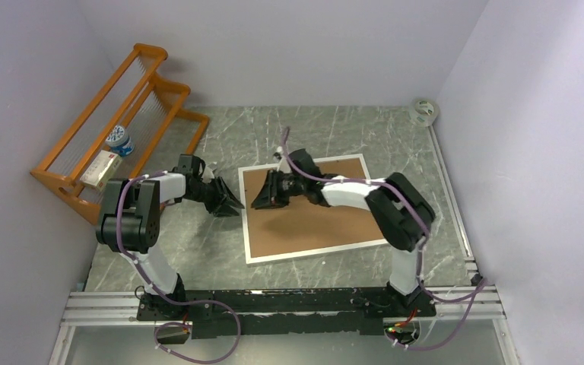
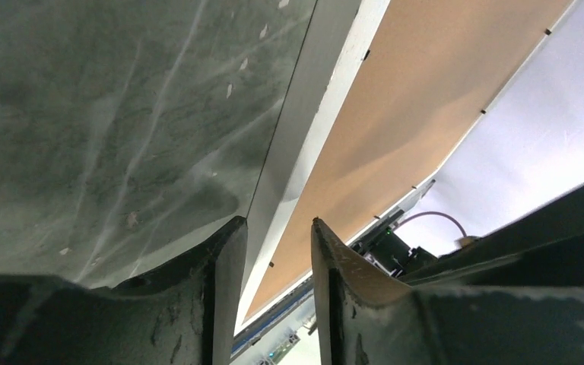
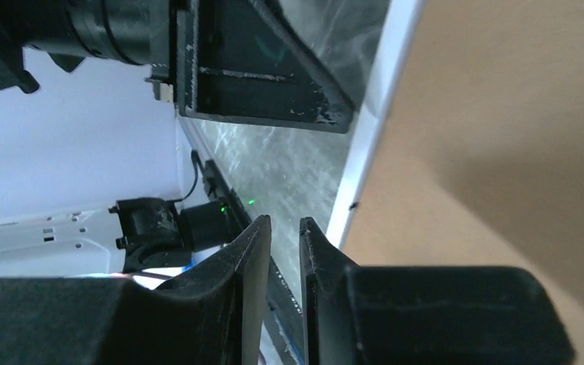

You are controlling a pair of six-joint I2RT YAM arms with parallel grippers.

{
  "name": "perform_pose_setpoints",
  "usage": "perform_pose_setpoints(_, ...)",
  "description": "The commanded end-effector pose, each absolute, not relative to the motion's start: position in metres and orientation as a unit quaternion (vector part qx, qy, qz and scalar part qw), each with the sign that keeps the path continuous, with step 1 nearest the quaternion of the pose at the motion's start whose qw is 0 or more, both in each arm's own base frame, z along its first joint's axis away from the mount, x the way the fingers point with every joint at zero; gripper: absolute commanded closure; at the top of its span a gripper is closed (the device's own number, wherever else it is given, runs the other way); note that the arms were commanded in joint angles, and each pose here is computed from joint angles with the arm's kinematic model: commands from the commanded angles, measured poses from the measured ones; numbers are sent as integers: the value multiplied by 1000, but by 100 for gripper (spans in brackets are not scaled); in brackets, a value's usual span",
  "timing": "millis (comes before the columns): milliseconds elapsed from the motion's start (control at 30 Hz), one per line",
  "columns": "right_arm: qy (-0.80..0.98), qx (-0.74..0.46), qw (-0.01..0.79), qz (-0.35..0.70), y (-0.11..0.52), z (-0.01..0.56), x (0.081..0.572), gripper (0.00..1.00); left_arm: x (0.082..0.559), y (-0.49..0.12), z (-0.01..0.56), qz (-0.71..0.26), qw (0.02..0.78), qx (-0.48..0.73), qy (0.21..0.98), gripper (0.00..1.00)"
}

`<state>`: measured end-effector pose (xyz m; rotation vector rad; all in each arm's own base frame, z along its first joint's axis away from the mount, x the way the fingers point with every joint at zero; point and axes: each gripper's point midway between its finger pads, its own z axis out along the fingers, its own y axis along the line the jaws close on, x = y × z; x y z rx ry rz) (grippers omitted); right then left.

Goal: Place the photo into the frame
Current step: Install the photo frame at the center of the board.

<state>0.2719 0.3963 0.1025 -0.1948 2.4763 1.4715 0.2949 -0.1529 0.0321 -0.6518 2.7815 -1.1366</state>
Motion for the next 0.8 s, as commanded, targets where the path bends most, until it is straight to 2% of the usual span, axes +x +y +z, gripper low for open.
perform_pose_setpoints(0, 806, -101, 83, 577, 440, 127, 250, 75, 301, -164, 49, -419, 63, -180, 888, 56)
perform_pose_setpoints(67, 811, -102, 66, 572, 446, 118, 244, 75, 295, -162, 40, -407, 52, -182, 894, 56)
perform_pose_setpoints(400, 859, -78, 13, 506, 452, 66, 238, 76, 282, -151, 15, -356, 34, -199, 913, 70)
perform_pose_setpoints(767, 896, -57, 8, 440, 436, 31, 235, 76, 277, -148, 3, -341, 8, -214, 915, 74)
